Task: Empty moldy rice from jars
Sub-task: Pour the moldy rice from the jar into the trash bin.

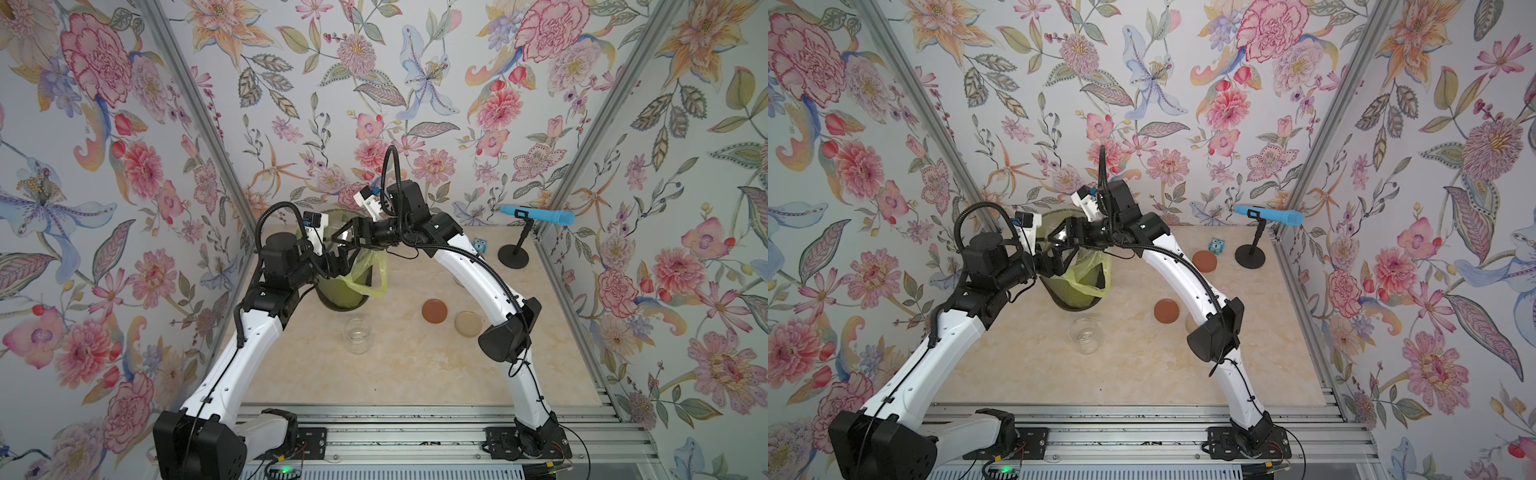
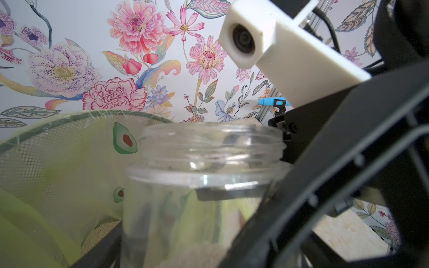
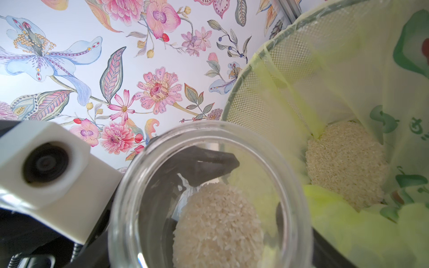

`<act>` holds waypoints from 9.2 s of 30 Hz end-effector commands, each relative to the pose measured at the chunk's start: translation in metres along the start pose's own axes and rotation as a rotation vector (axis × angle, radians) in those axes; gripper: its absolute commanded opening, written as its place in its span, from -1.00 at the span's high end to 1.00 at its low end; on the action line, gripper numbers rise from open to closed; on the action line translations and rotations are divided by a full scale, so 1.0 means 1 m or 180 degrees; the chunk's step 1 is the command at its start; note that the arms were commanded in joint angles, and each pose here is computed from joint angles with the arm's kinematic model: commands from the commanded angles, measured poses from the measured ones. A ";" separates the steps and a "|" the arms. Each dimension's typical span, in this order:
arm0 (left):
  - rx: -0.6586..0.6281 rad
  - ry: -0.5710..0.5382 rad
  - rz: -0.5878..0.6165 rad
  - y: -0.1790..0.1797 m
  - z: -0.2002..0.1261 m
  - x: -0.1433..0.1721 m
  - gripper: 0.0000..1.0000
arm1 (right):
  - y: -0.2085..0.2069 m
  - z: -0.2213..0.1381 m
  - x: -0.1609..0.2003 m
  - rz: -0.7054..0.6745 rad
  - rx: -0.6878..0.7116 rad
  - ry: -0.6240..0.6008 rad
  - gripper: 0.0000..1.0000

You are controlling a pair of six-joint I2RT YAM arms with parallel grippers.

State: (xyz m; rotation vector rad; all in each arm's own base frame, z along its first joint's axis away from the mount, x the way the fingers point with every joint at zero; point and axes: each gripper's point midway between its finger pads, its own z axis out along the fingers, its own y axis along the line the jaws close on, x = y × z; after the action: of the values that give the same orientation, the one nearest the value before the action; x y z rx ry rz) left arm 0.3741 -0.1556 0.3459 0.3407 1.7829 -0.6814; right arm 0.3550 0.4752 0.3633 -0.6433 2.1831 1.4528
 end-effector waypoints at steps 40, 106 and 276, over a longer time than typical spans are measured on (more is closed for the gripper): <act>-0.0653 -0.1086 0.1046 0.013 -0.047 -0.039 -0.99 | 0.055 -0.023 -0.053 0.1892 -0.1139 -0.0014 1.00; -0.0558 -0.1714 0.0869 0.020 -0.030 -0.069 1.00 | 0.057 -0.009 -0.037 0.3005 -0.1124 0.0377 0.65; 0.0241 0.0219 -0.2799 0.067 0.021 -0.096 1.00 | -0.039 -0.081 0.011 0.0133 0.0774 -0.0028 -0.99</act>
State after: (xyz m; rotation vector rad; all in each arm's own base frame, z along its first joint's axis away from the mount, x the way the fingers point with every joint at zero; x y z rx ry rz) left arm 0.4662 -0.1061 0.3743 -0.5386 2.0290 -1.3697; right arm 0.3604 0.3831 0.3540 -0.5083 2.3315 1.1640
